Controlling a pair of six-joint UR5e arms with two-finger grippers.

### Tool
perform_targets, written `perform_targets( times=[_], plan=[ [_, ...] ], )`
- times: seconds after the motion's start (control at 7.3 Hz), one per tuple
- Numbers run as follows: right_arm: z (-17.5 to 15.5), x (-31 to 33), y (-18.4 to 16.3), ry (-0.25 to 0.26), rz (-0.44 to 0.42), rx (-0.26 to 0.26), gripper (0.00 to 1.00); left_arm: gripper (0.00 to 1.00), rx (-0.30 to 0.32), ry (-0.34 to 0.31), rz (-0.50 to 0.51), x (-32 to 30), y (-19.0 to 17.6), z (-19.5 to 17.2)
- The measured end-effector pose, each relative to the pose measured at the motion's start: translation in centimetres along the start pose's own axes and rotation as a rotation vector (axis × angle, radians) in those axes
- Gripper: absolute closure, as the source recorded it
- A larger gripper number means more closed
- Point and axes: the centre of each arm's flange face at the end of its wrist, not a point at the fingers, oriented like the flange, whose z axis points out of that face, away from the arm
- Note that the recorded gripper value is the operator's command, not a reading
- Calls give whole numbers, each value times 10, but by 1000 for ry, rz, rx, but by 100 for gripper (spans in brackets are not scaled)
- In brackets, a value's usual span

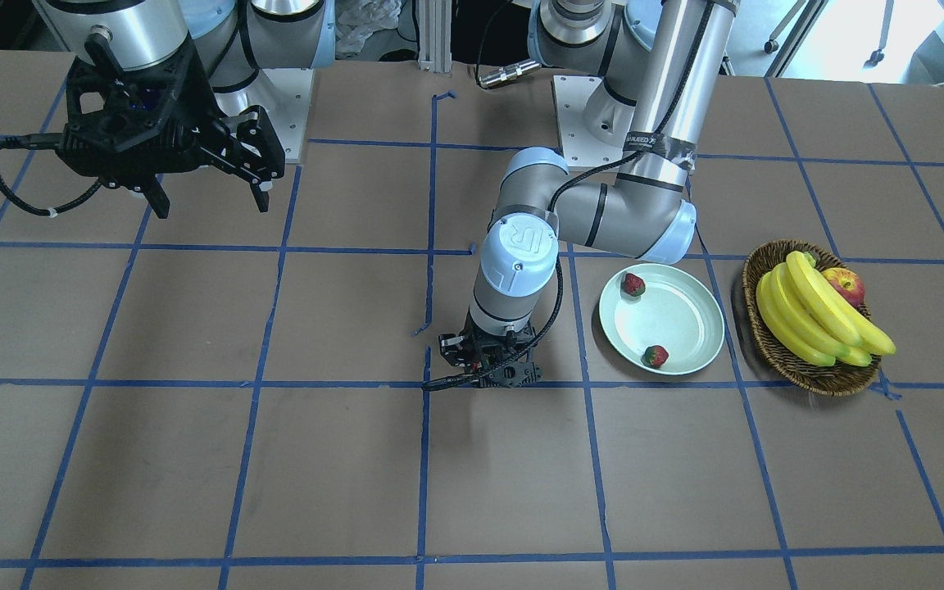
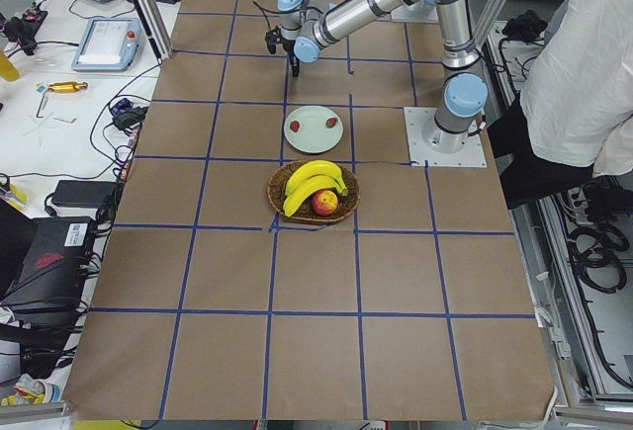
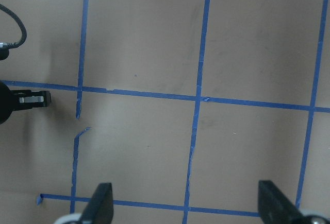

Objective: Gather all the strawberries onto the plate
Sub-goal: 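Place the strawberry on the plate and open the left gripper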

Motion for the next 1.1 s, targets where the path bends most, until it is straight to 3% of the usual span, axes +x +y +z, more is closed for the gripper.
perform_targets(
  times=[0.27, 0.41, 0.68, 0.82, 0.96, 1.1],
  plan=[
    [0, 0, 0, 0, 0, 0, 0, 100, -1, -36, 44, -2, -5, -24],
    [0, 0, 0, 0, 0, 1, 0, 100, -29, -94, 101, -18, -4, -38],
    [-1, 0, 0, 0, 0, 3, 0, 100, -144, -216, 216, -90, -4, -53],
    [-1, 0, 0, 0, 1, 3, 0, 100, -195, -234, 255, -136, -1, -47],
    [0, 0, 0, 1, 0, 3, 0, 44, -222, -231, 273, -178, 3, -38],
    [0, 0, 0, 1, 0, 2, 0, 1, -235, -220, 278, -205, 6, -32]
  ],
)
